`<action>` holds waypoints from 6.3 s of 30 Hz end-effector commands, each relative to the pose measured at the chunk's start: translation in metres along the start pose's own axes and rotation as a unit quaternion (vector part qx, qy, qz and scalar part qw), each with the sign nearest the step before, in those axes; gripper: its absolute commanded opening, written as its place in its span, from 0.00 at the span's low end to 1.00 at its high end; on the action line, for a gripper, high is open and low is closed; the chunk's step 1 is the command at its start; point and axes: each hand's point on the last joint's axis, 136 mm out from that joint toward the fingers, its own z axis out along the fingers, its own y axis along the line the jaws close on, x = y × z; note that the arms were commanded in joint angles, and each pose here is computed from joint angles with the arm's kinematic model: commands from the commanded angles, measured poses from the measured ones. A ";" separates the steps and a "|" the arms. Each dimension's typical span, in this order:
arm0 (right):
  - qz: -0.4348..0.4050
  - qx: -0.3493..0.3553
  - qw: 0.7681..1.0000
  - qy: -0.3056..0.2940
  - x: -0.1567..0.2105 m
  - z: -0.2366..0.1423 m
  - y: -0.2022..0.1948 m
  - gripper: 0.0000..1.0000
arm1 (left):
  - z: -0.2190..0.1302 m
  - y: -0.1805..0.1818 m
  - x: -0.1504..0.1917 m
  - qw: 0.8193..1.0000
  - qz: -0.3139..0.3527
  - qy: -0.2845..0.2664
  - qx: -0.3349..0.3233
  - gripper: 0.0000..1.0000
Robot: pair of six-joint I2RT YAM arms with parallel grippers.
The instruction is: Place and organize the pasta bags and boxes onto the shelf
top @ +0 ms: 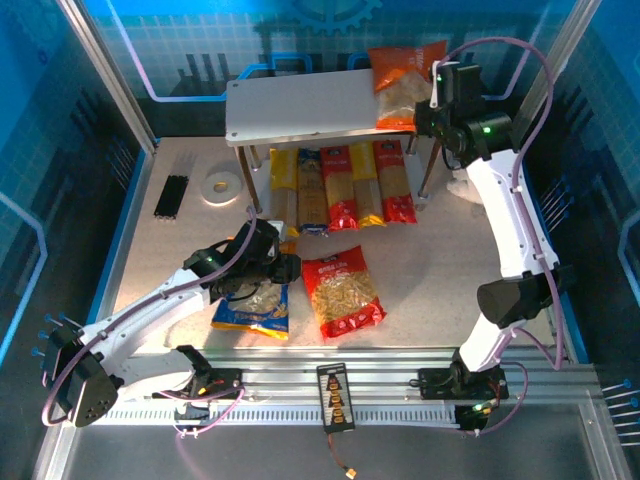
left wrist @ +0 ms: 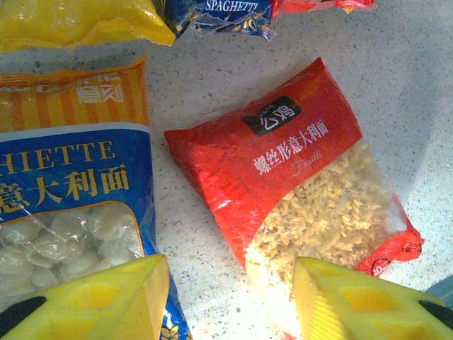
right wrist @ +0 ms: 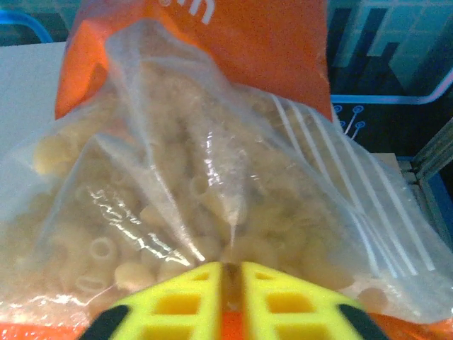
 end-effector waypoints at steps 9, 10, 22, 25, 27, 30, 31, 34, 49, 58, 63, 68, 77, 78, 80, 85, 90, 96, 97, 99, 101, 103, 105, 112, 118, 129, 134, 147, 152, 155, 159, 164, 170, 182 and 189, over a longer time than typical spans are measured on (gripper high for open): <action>0.016 -0.093 0.987 -0.132 -0.040 -0.110 0.010 0.53 | 0.005 0.016 0.016 1.000 -0.022 -0.006 -0.011 0.54; 0.013 -0.099 0.987 -0.129 -0.036 -0.121 0.012 0.54 | 0.006 0.018 0.018 1.000 -0.023 -0.007 -0.013 0.54; -0.049 -0.156 0.982 0.096 0.233 -0.128 0.079 0.67 | 0.009 0.041 0.033 0.997 -0.042 -0.022 -0.065 0.56; -0.059 -0.152 0.975 0.151 0.294 -0.126 0.087 0.72 | 0.013 0.043 0.035 0.996 -0.045 -0.018 -0.071 0.56; -0.071 -0.148 0.971 0.176 0.323 -0.124 0.092 0.74 | 0.017 0.044 0.037 0.996 -0.050 -0.015 -0.071 0.57; -0.074 -0.143 0.968 0.194 0.347 -0.121 0.103 0.80 | 0.021 0.043 0.040 0.996 -0.057 -0.014 -0.063 0.57; -0.070 -0.150 0.967 0.192 0.348 -0.120 0.111 0.83 | 0.021 0.042 0.040 0.996 -0.058 -0.015 -0.061 0.57; -0.067 -0.165 0.963 0.203 0.363 -0.111 0.130 0.91 | 0.019 0.039 0.037 0.997 -0.056 -0.015 -0.058 0.57; -0.111 -0.109 0.955 0.253 0.398 -0.055 0.178 1.00 | 0.017 0.038 0.040 0.997 -0.052 -0.014 -0.051 0.59; -0.114 -0.092 0.946 0.288 0.417 -0.030 0.180 1.00 | 0.018 0.041 0.042 0.997 -0.048 -0.011 -0.055 0.60; -0.122 -0.082 0.942 0.302 0.426 -0.017 0.181 1.00 | 0.018 0.041 0.042 0.997 -0.046 -0.012 -0.056 0.60; -0.132 -0.084 0.932 0.327 0.441 -0.010 0.185 0.97 | 0.017 0.043 0.042 0.997 -0.044 -0.014 -0.060 0.60; -0.128 -0.094 0.922 0.353 0.457 -0.013 0.177 0.54 | 0.017 0.044 0.041 0.997 -0.041 -0.015 -0.063 0.60; -0.127 -0.096 0.922 0.354 0.456 -0.015 0.175 0.48 | 0.017 0.043 0.041 0.997 -0.041 -0.015 -0.062 0.60; -0.124 -0.099 0.922 0.355 0.455 -0.020 0.170 0.36 | 0.017 0.043 0.040 0.997 -0.042 -0.015 -0.062 0.60; -0.119 -0.103 0.925 0.346 0.445 -0.031 0.161 0.01 | 0.018 0.041 0.039 0.997 -0.040 -0.014 -0.059 0.60; -0.115 -0.119 0.930 0.328 0.428 -0.041 0.161 0.00 | 0.017 0.040 0.038 0.997 -0.040 -0.014 -0.058 0.59; -0.121 -0.156 0.936 0.293 0.391 -0.060 0.168 0.00 | 0.014 0.040 0.037 0.997 -0.039 -0.016 -0.059 0.59; -0.122 -0.161 0.937 0.284 0.382 -0.064 0.169 0.00 | 0.014 0.040 0.037 0.997 -0.039 -0.017 -0.060 0.59; -0.124 -0.171 0.942 0.261 0.361 -0.075 0.168 0.00 | 0.013 0.040 0.036 0.997 -0.039 -0.019 -0.059 0.59; -0.121 -0.178 0.946 0.241 0.342 -0.085 0.166 0.00 | 0.012 0.040 0.035 0.997 -0.037 -0.021 -0.059 0.59; -0.115 -0.187 0.950 0.221 0.324 -0.097 0.162 0.00 | 0.011 0.039 0.034 0.997 -0.036 -0.021 -0.058 0.59; -0.108 -0.197 0.954 0.199 0.304 -0.110 0.158 0.00 | 0.011 0.038 0.033 0.998 -0.036 -0.022 -0.056 0.59; -0.099 -0.231 0.963 0.098 0.219 -0.163 0.142 0.00 | 0.010 0.032 0.027 0.998 -0.030 -0.024 -0.051 0.59; -0.104 -0.270 0.957 -0.038 0.116 -0.215 0.145 0.00 | 0.009 0.028 0.023 0.998 -0.028 -0.025 -0.046 0.59; -0.090 -0.247 0.942 -0.210 -0.049 -0.230 0.164 0.00 | 0.004 0.021 0.014 0.998 -0.022 -0.028 -0.042 0.59; -0.056 -0.213 0.947 -0.233 -0.098 -0.186 0.166 0.00 | 0.003 0.022 0.014 0.998 -0.021 -0.030 -0.043 0.59; -0.057 -0.108 0.944 -0.307 -0.147 -0.109 0.166 0.00 | -0.001 0.028 0.012 0.998 -0.014 -0.033 -0.060 0.59; -0.044 -0.094 0.951 -0.292 -0.146 -0.085 0.152 0.00 | -0.001 0.029 0.013 0.997 -0.015 -0.031 -0.063 0.59; -0.040 -0.084 0.953 -0.288 -0.146 -0.076 0.146 0.00 | 0.000 0.030 0.014 0.997 -0.016 -0.029 -0.064 0.59; -0.045 -0.064 0.955 -0.286 -0.146 -0.065 0.138 0.00 | -0.001 0.030 0.014 0.997 -0.015 -0.028 -0.064 0.59; -0.056 -0.054 0.960 -0.269 -0.139 -0.047 0.136 0.00 | -0.001 0.031 0.015 0.997 -0.016 -0.029 -0.065 0.59; -0.063 -0.052 0.962 -0.259 -0.134 -0.037 0.139 0.00 | -0.001 0.031 0.015 0.997 -0.017 -0.028 -0.066 0.59; -0.088 -0.053 0.972 -0.211 -0.107 -0.014 0.145 0.00 | 0.002 0.032 0.017 0.997 -0.017 -0.027 -0.064 0.60; -0.102 -0.061 0.980 -0.160 -0.080 0.007 0.151 0.11 | 0.003 0.032 0.018 0.997 -0.017 -0.026 -0.064 0.60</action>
